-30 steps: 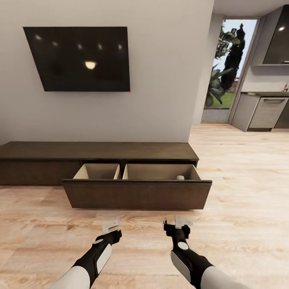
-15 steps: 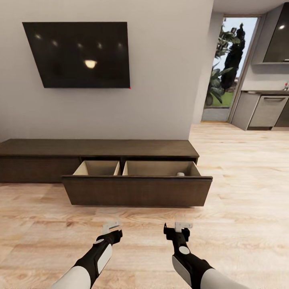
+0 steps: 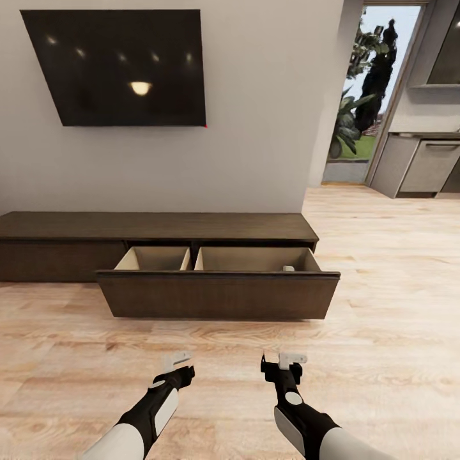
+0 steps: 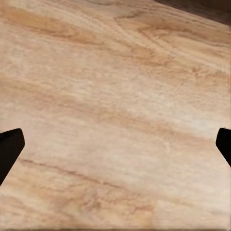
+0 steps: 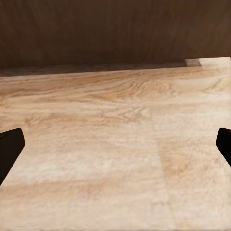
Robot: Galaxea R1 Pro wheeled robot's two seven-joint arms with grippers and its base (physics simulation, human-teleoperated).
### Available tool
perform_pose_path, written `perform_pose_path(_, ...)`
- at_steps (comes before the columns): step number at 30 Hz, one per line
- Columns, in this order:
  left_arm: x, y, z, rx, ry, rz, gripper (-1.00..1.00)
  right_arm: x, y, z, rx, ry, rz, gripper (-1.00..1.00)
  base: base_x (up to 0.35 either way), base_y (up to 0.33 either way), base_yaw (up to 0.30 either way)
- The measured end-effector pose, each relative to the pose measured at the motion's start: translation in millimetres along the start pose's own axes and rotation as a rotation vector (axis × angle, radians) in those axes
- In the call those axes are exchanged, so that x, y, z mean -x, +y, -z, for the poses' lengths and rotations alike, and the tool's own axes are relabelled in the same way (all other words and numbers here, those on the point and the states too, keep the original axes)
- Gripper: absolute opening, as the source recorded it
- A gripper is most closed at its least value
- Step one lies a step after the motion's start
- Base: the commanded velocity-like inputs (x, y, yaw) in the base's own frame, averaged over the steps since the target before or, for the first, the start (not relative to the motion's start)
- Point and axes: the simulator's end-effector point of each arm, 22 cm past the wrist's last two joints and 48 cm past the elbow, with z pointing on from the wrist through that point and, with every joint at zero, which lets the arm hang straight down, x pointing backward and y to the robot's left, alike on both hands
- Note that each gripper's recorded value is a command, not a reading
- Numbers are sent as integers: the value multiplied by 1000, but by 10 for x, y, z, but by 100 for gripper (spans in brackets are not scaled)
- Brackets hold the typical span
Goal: Place each of the two pumpkins and all three candles from the living room inside a cabinet in the living room (use any cabinet), then make sure every cabinet is closed, and position the cauldron so it is next to a table in the living room.
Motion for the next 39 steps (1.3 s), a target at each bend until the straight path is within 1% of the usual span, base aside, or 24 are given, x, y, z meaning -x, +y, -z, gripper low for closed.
perform_pose_path(6, -125, 32, -68, 7, 24, 0, 100, -142, 8, -36, 0, 24, 2, 100, 0, 0, 0)
perform_pose_path(17, -118, 37, -70, 5, 21, -1, 100, -141, 17, -34, 1, 24, 2, 100, 0, 0, 0)
perform_pose_path(24, -100, 34, -61, 4, 18, -1, 100, -107, 58, -23, 7, 15, -1, 100, 0, 0, 0)
perform_pose_path(39, 18, 8, -3, -1, -5, 0, 100, 25, 48, 7, 6, -10, -4, 100, 0, 0, 0)
